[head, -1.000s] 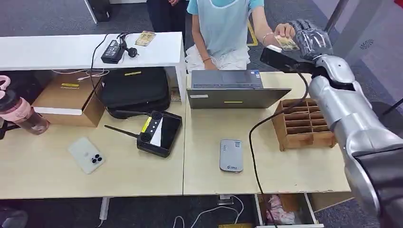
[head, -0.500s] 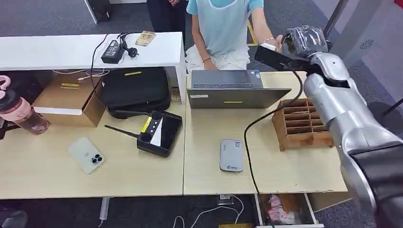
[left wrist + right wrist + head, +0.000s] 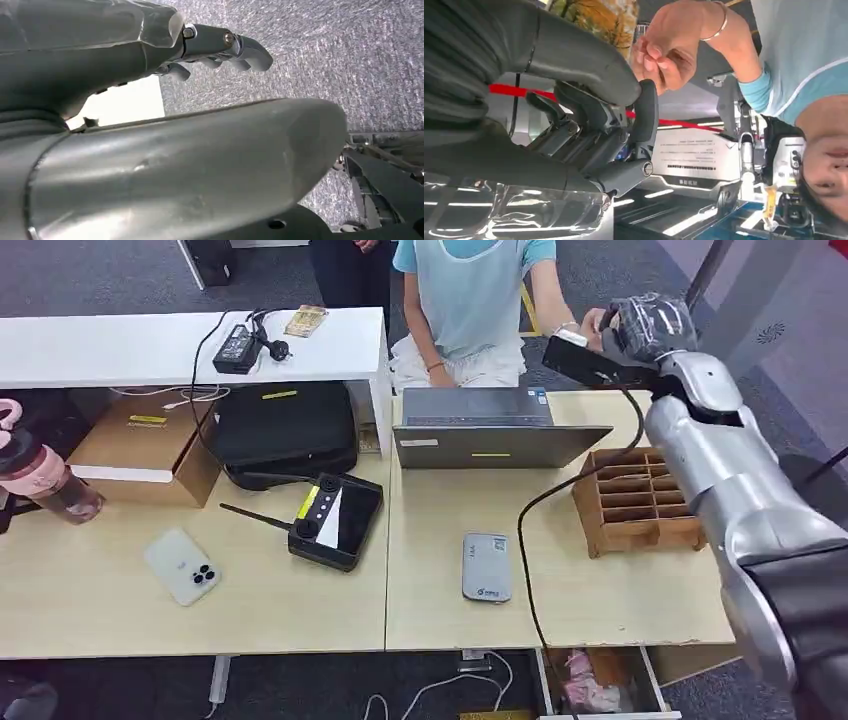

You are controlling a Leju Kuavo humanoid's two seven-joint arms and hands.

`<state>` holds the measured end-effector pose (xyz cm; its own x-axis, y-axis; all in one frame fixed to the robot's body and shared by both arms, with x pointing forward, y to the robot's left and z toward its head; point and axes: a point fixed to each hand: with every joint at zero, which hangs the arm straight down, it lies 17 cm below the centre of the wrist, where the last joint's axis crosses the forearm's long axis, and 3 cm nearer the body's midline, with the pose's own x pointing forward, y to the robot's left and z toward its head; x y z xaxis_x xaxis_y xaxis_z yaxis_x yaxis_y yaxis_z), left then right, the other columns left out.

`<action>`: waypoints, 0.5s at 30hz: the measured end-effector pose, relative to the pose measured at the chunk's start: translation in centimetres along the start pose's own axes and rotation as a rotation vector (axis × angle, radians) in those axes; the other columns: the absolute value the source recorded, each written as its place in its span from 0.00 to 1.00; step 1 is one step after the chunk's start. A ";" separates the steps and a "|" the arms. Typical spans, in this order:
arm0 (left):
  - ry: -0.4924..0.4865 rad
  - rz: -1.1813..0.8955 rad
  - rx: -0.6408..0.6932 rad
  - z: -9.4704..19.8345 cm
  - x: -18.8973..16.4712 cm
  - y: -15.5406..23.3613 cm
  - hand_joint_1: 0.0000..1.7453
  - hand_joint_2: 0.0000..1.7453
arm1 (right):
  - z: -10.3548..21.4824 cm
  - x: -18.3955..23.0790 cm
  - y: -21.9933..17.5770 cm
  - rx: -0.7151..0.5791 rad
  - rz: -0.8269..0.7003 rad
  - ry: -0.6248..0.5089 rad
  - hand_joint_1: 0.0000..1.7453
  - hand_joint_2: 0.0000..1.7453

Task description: Pass the card to the sensor for recognition and then transmit it.

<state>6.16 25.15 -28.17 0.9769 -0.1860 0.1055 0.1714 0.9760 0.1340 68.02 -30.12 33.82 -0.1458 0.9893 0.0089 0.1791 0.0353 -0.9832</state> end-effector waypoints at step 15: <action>-0.018 0.007 0.002 0.0 0.2 0.0 0.00 0.00 | 3.0 -6.7 -5.2 -0.224 -0.056 -0.025 1.00 1.00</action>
<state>6.37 25.12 -28.14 0.9756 -0.1811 0.1242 0.1641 0.9771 0.1355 65.12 -37.40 38.30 -0.1849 0.9812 0.0554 0.3809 0.1235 -0.9163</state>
